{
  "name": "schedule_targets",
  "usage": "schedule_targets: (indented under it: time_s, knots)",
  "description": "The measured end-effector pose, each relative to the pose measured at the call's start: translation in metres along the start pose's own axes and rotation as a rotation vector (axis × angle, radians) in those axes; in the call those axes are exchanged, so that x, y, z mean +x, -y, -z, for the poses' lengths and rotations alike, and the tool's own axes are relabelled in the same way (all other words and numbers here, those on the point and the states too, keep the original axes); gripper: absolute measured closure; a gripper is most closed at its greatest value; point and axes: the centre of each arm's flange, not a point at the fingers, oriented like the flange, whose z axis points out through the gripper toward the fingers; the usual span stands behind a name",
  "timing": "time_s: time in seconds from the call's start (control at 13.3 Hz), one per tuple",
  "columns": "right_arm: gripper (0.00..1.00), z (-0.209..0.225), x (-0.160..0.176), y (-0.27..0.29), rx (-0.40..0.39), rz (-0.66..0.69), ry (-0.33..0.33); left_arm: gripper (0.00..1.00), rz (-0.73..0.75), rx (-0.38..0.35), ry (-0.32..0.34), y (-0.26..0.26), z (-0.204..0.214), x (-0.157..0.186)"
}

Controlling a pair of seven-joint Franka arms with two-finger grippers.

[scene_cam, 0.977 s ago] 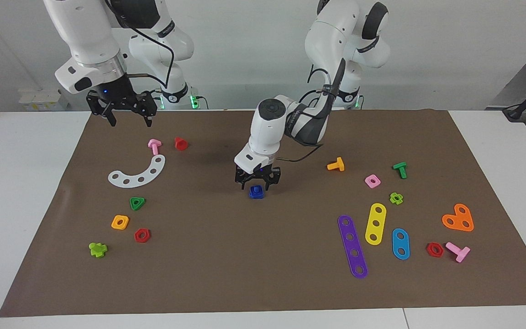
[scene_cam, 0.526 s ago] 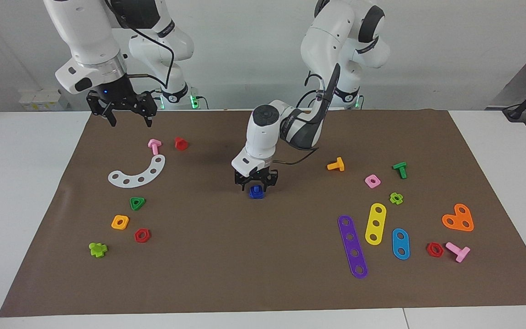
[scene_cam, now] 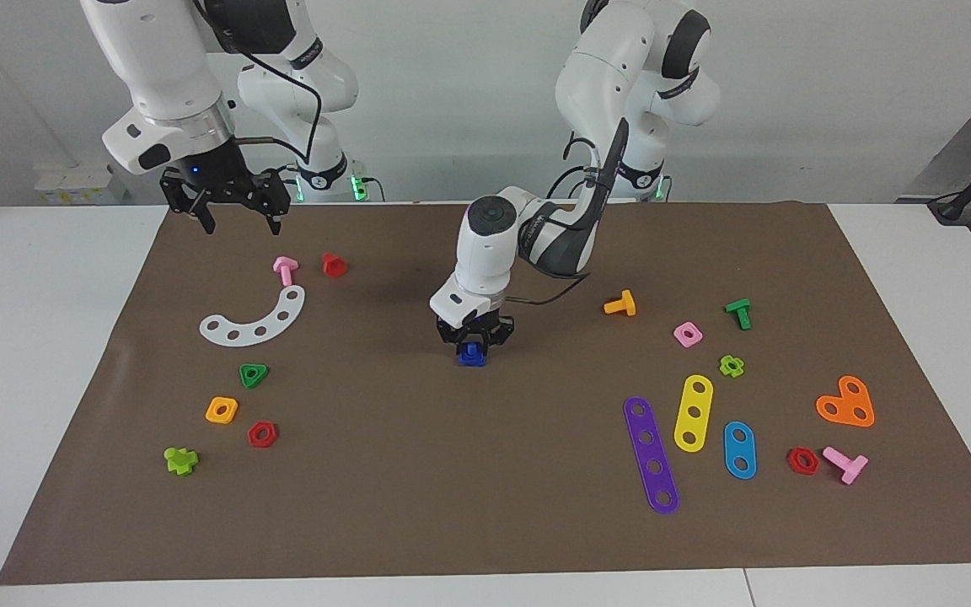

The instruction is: Unscrew and place screws in storage area

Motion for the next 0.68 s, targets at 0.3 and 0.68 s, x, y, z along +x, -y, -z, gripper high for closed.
schedule_targets:
  time_s: [0.3, 0.68]
  knots:
    - [0.0, 0.0, 0.0, 0.0, 0.0, 0.0, 0.0, 0.53, 0.004, 0.018, 0.021, 0.001, 0.006, 0.003]
    - [0.0, 0.0, 0.0, 0.0, 0.0, -0.002, -0.002, 0.53, 0.031, 0.044, 0.051, 0.004, 0.054, 0.029]
